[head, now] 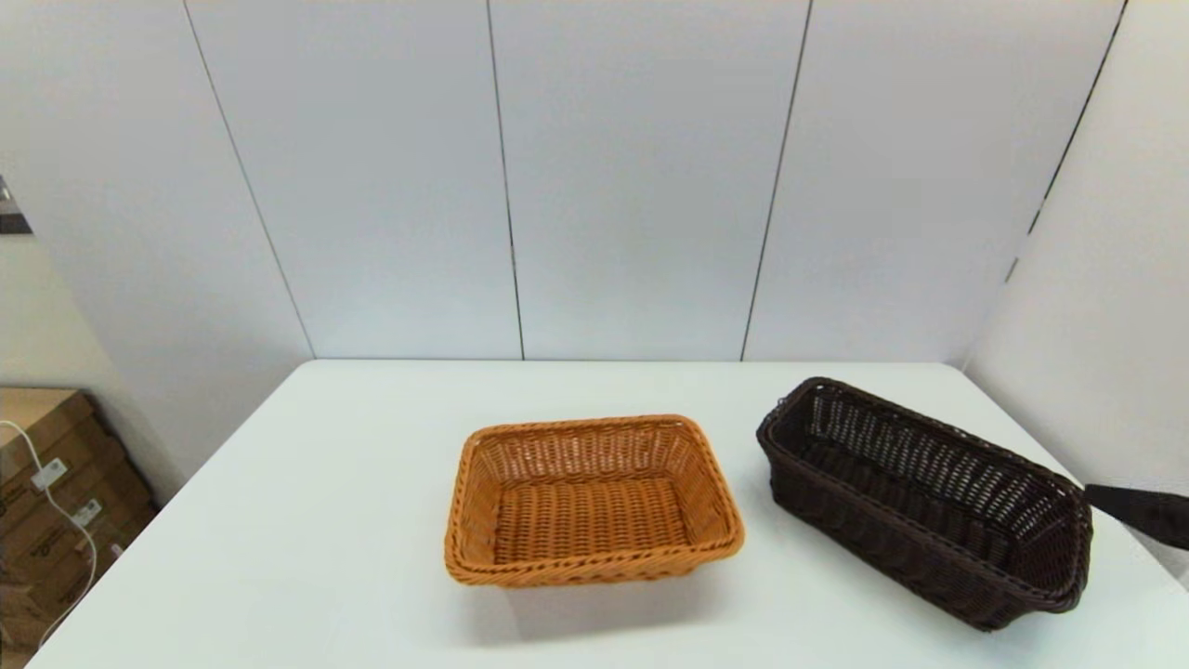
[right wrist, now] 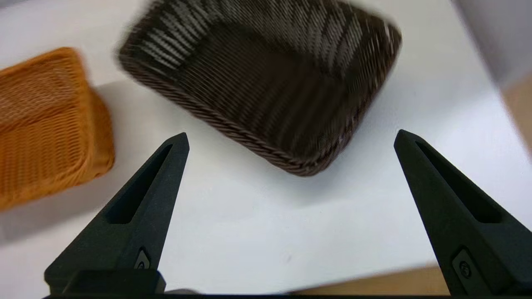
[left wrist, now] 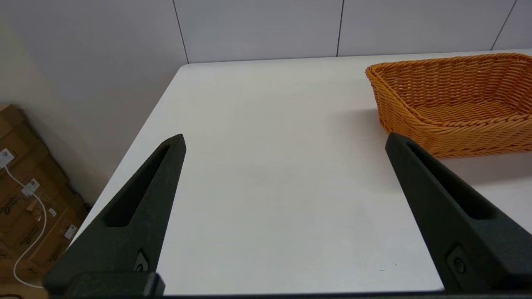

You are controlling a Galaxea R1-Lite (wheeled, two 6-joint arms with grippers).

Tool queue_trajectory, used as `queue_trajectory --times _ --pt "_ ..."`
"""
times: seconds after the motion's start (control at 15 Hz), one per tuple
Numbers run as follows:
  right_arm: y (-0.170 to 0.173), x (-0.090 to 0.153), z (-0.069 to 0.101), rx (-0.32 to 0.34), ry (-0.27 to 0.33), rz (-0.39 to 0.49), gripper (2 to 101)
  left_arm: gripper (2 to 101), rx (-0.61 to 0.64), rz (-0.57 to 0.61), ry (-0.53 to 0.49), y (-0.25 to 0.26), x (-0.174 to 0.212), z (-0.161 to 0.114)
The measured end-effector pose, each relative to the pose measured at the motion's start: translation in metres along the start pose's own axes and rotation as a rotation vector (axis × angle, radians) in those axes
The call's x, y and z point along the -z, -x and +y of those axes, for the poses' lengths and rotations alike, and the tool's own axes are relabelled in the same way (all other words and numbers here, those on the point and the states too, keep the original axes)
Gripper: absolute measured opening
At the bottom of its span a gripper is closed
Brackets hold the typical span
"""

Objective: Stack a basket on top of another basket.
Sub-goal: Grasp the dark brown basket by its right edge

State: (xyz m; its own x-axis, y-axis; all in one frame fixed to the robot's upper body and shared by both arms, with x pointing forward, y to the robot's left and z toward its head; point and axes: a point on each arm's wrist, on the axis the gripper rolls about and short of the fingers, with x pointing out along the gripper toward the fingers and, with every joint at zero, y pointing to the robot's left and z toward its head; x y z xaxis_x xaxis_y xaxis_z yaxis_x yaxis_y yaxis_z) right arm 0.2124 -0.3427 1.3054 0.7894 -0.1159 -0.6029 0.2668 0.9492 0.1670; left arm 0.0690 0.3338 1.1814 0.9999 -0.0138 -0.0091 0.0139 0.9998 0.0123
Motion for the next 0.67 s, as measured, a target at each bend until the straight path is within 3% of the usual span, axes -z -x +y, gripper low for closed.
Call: queue_trajectory --times 0.2,0.4,0.67 --pt "-0.024 -0.011 0.003 0.106 -0.136 0.215 98.0 97.7 0.0 0.0 0.0 0.0 0.0 0.0" --pt "-0.049 -0.025 0.003 0.18 -0.243 0.291 98.0 97.8 0.0 0.0 0.0 0.0 0.0 0.0" --pt "-0.071 -0.037 -0.006 0.279 -0.338 0.389 98.0 97.7 0.0 0.0 0.0 0.0 0.0 0.0"
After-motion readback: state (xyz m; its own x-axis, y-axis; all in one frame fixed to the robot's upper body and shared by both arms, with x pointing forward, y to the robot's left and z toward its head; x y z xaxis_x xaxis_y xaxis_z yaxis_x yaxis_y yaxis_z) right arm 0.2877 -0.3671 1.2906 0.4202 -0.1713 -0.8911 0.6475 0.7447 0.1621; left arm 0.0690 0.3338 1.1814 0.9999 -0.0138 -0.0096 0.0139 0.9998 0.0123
